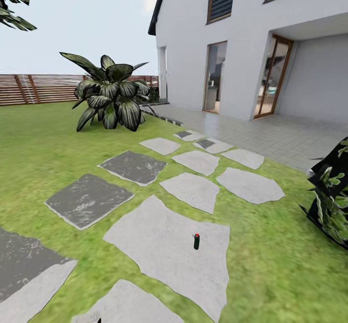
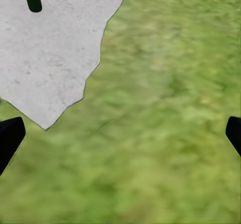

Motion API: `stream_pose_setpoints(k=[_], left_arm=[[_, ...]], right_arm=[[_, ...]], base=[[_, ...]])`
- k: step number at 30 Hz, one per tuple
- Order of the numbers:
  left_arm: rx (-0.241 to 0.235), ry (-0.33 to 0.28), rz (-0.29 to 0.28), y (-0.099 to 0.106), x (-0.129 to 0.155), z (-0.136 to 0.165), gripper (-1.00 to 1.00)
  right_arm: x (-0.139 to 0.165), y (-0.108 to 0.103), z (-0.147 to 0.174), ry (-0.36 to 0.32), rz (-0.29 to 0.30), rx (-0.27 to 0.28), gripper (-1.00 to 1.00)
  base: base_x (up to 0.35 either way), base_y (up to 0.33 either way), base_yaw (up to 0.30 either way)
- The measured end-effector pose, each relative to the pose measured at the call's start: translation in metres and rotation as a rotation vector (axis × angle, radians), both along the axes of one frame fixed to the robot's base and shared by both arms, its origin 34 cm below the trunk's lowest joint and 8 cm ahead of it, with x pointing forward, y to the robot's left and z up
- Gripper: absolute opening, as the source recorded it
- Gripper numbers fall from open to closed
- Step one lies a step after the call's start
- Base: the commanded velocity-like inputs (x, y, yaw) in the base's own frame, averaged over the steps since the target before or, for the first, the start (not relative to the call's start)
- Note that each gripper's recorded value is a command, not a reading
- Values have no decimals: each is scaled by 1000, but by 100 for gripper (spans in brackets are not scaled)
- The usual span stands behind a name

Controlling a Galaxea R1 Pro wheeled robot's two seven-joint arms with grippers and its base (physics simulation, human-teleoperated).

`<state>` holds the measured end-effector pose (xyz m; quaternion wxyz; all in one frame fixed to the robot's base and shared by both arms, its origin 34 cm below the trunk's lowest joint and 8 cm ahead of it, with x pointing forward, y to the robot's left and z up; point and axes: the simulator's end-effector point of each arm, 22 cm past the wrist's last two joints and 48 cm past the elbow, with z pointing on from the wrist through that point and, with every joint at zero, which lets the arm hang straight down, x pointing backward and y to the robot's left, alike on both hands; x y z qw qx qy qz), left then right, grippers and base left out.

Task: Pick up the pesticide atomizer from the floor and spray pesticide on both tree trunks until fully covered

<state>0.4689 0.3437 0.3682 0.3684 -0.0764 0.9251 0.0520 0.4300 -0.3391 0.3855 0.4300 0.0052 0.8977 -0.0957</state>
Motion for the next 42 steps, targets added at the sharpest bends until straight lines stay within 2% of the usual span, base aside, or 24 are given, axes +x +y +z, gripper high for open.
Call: stream_pose_setpoints(k=[42], left_arm=[[-1,0,1,0,0,0,100]], right_arm=[[2,-1,2,-5,0,-2,100]], base=[[291,189,0]])
